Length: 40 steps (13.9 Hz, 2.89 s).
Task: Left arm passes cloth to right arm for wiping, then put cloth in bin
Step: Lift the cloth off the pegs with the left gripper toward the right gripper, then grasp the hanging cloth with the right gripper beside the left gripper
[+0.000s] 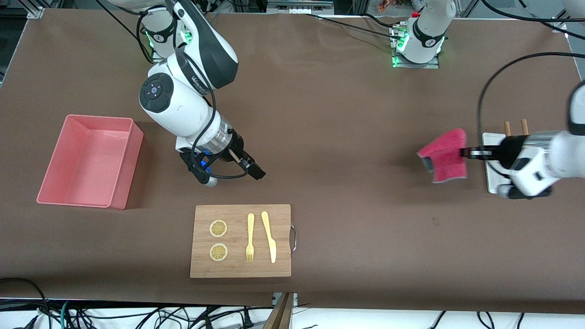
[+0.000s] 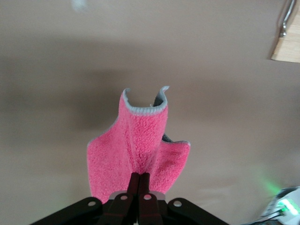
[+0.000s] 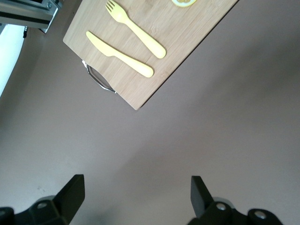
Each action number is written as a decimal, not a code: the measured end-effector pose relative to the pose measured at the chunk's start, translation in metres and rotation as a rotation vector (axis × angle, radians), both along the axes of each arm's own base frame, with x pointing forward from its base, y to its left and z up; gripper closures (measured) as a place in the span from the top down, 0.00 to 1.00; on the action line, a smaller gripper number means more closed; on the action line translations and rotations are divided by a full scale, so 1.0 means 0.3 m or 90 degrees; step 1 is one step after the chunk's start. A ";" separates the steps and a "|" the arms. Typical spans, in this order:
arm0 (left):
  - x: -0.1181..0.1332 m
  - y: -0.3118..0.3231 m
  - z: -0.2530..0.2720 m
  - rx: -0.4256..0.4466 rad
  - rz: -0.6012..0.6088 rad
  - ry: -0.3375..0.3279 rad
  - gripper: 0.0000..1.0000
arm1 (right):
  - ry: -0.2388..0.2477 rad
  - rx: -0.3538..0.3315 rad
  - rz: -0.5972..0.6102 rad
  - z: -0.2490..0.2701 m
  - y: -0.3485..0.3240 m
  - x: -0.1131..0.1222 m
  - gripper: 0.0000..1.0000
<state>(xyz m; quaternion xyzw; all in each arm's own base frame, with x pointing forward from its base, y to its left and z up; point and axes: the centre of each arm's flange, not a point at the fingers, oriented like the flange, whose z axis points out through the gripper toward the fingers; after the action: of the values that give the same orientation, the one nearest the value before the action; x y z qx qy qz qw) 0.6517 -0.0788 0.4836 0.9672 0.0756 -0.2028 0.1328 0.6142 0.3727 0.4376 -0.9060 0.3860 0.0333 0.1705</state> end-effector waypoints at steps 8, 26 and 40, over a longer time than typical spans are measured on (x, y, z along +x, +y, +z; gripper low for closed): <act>-0.027 -0.586 0.125 -0.073 0.330 0.115 0.01 | 0.012 -0.002 0.034 -0.040 0.130 -0.077 1.00; -0.040 -0.780 0.137 -0.043 0.512 0.163 0.01 | 0.043 0.062 0.020 0.062 0.138 -0.065 1.00; -0.045 -0.792 0.136 -0.043 0.508 0.164 0.01 | 0.022 0.143 -0.005 0.120 0.196 -0.061 1.00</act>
<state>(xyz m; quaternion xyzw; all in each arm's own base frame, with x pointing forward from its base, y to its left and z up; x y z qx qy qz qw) 0.6381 -0.3164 0.5243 0.8239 0.4537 -0.2569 0.2221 0.5959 0.4315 0.4736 -0.8791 0.3860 0.0912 0.2641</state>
